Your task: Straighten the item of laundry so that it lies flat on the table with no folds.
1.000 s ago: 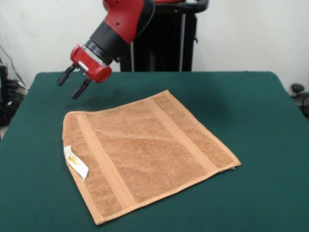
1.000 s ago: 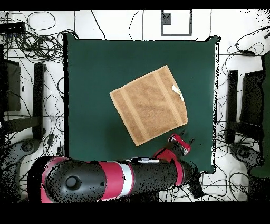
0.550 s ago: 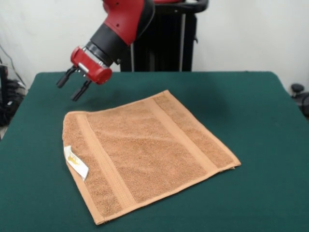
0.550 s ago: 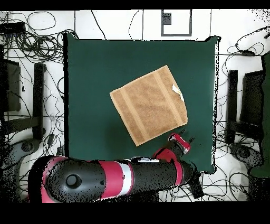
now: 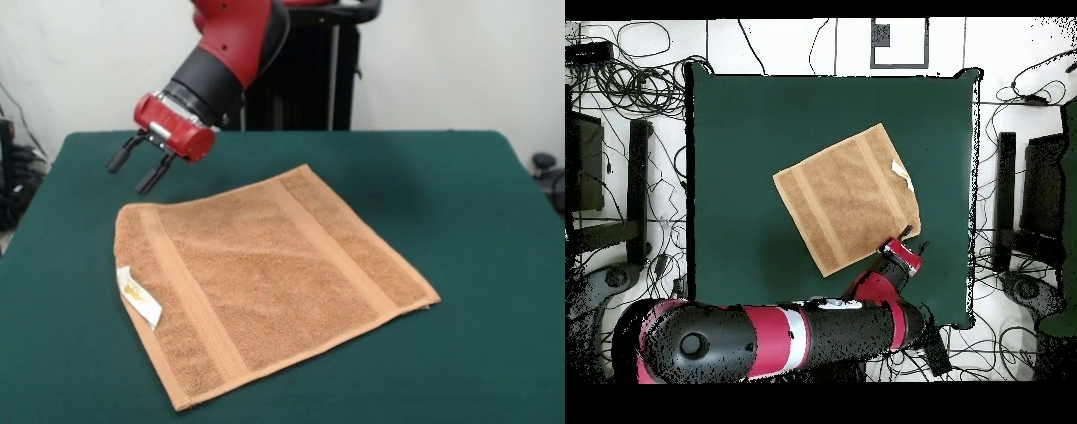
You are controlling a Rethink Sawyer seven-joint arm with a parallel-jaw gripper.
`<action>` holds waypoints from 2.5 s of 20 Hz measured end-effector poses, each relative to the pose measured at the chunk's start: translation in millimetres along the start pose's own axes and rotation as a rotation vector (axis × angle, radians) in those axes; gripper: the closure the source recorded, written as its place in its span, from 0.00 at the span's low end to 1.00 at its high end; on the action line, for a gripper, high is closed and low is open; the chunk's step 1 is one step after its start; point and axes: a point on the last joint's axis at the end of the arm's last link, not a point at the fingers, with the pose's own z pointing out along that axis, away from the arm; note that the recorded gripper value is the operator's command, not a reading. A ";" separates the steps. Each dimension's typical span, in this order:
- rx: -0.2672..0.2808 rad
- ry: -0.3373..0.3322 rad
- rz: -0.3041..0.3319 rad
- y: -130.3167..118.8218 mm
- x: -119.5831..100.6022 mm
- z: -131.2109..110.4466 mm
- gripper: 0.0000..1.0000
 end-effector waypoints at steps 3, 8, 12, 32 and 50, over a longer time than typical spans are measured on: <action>-0.014 -0.029 0.010 5.6 -0.4 1.9 0.00; -0.013 -0.037 0.008 8.4 4.1 2.4 0.00; -0.021 -0.007 -0.003 7.0 11.7 0.7 0.00; -0.001 0.569 0.214 -4.3 33.4 -6.4 0.00; -0.130 0.560 0.259 65.1 -10.9 -28.6 0.00</action>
